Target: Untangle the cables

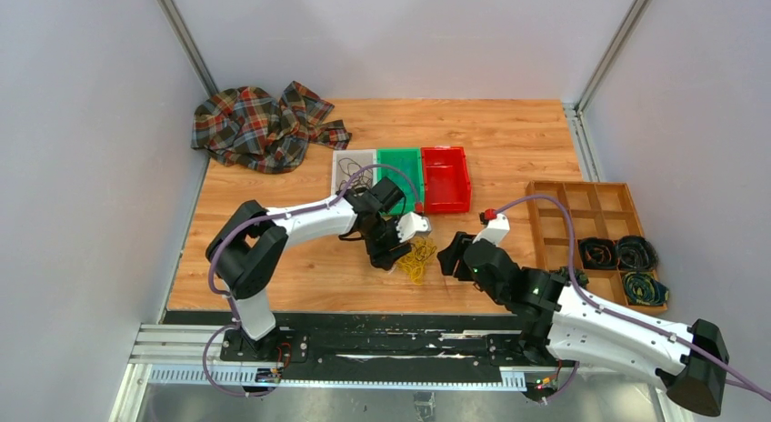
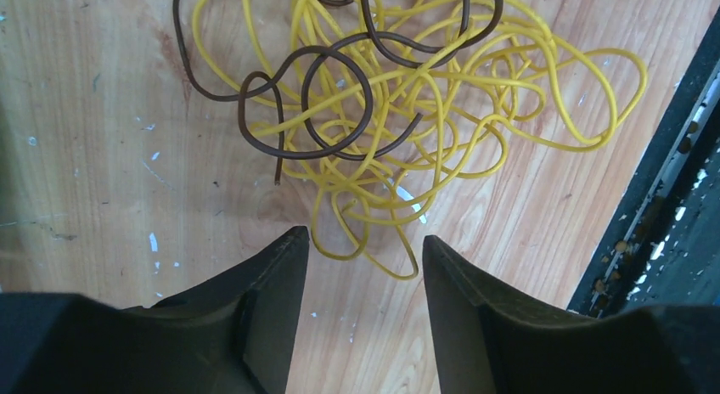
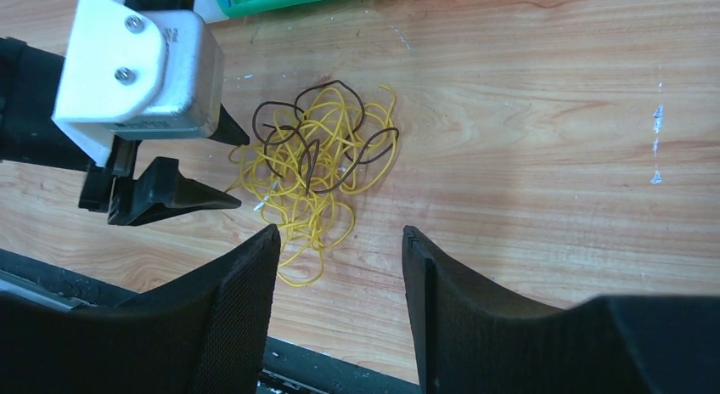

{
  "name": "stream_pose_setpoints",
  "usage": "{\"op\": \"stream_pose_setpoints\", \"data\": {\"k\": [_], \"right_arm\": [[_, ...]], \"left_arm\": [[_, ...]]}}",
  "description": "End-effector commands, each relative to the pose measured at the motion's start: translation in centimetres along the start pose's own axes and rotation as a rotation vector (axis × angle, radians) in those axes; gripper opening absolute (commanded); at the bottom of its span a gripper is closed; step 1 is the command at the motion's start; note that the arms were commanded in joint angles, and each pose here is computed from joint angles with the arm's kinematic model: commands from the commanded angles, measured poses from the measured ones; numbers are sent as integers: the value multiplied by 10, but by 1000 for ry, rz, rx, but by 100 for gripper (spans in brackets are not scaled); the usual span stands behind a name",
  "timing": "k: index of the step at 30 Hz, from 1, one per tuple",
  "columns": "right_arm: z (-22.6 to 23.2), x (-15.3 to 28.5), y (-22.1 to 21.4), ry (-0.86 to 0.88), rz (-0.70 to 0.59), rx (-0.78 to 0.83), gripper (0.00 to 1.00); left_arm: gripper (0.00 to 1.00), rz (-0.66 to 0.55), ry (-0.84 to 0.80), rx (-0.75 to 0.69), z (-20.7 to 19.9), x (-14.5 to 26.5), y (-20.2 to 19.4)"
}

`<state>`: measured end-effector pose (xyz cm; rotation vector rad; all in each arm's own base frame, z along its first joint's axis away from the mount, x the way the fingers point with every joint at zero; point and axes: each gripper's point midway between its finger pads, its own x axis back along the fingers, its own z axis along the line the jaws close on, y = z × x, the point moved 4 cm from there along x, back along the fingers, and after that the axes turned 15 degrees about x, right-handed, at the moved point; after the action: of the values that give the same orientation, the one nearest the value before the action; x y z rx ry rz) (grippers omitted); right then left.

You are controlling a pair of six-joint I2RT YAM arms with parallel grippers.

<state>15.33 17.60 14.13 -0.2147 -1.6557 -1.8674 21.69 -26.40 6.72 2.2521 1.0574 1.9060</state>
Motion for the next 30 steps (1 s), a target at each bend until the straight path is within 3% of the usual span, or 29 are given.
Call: {"op": "stream_pose_setpoints", "data": {"k": [1,4,8,9,14,21,26,30], "right_arm": [[-10,1,2,-38,-17,-15,54],[-10,3,6,-38,-33,-18,52],[-5,2,14,-10,-67,-3,53],[-2,2,17,7,-80,10,55],[23,2,37,156,-152,103,65],[61,14,71,350,-348,244,70],[84,27,93,450,-476,304,71],[100,29,101,489,-504,340,71]], "left_arm": [[52,-19,21,5,1,-5,-2],[36,-33,84,-6,6,6,-1],[7,-84,163,-31,6,40,10],[4,-92,166,-36,3,51,14],[2,-133,84,-42,-31,117,32],[1,-195,43,-22,-63,180,42],[1,-197,33,4,-74,202,47],[1,-187,24,30,-77,209,50]]}}
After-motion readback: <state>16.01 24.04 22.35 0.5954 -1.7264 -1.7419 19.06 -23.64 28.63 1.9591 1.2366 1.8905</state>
